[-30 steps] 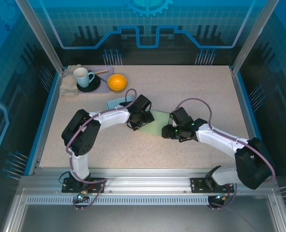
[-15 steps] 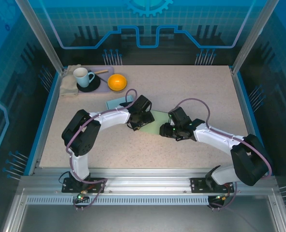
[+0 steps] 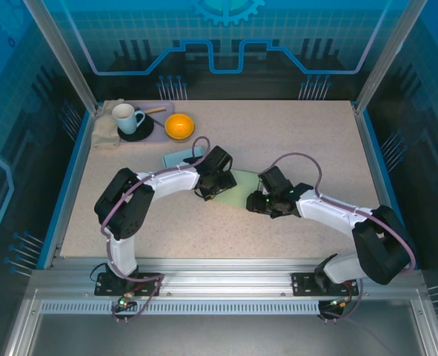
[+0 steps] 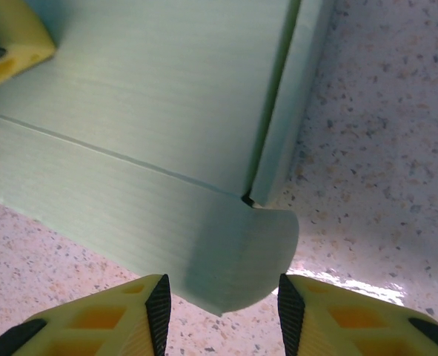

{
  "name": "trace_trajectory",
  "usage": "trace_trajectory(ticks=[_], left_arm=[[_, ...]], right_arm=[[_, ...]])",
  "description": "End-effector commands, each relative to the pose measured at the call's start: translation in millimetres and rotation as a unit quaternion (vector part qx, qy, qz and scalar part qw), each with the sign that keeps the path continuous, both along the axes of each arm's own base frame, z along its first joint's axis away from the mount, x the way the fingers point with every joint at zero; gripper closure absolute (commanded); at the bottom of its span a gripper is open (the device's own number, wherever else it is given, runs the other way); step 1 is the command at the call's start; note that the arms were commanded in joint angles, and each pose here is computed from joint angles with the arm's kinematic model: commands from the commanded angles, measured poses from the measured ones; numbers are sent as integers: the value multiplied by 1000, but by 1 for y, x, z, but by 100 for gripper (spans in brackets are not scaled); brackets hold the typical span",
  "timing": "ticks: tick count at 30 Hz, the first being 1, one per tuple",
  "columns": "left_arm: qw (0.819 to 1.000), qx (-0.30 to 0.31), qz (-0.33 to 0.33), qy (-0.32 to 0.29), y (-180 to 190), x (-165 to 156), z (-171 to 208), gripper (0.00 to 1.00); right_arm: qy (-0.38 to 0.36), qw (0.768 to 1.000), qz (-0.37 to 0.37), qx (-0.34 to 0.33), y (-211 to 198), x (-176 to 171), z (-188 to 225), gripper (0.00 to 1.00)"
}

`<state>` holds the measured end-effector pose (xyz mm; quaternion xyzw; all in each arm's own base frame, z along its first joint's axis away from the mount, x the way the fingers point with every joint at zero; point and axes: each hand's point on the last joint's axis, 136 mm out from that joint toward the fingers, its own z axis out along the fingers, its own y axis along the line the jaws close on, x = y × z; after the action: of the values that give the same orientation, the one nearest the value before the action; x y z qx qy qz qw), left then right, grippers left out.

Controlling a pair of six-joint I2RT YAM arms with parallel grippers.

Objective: Fold the paper box

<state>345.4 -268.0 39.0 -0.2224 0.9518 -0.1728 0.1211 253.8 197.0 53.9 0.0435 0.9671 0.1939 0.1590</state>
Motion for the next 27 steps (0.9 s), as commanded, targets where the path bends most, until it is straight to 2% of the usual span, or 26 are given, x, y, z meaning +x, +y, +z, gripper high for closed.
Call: trace_trajectory(ticks=[1, 13, 20, 27], left_arm=[[999, 37, 13, 29, 16, -15, -19, 26], [999, 38, 13, 30, 16, -16, -20, 26], [999, 39, 12, 31, 16, -17, -22, 26], [999, 37, 11, 31, 15, -16, -22, 26]], right_arm=[[3, 1000, 10, 7, 5, -5, -4, 55], [-6, 999, 26, 34, 20, 2, 4, 60], [3, 1000, 22, 1, 10, 1, -6, 52], [-24, 998, 39, 38, 25, 9, 0, 56]])
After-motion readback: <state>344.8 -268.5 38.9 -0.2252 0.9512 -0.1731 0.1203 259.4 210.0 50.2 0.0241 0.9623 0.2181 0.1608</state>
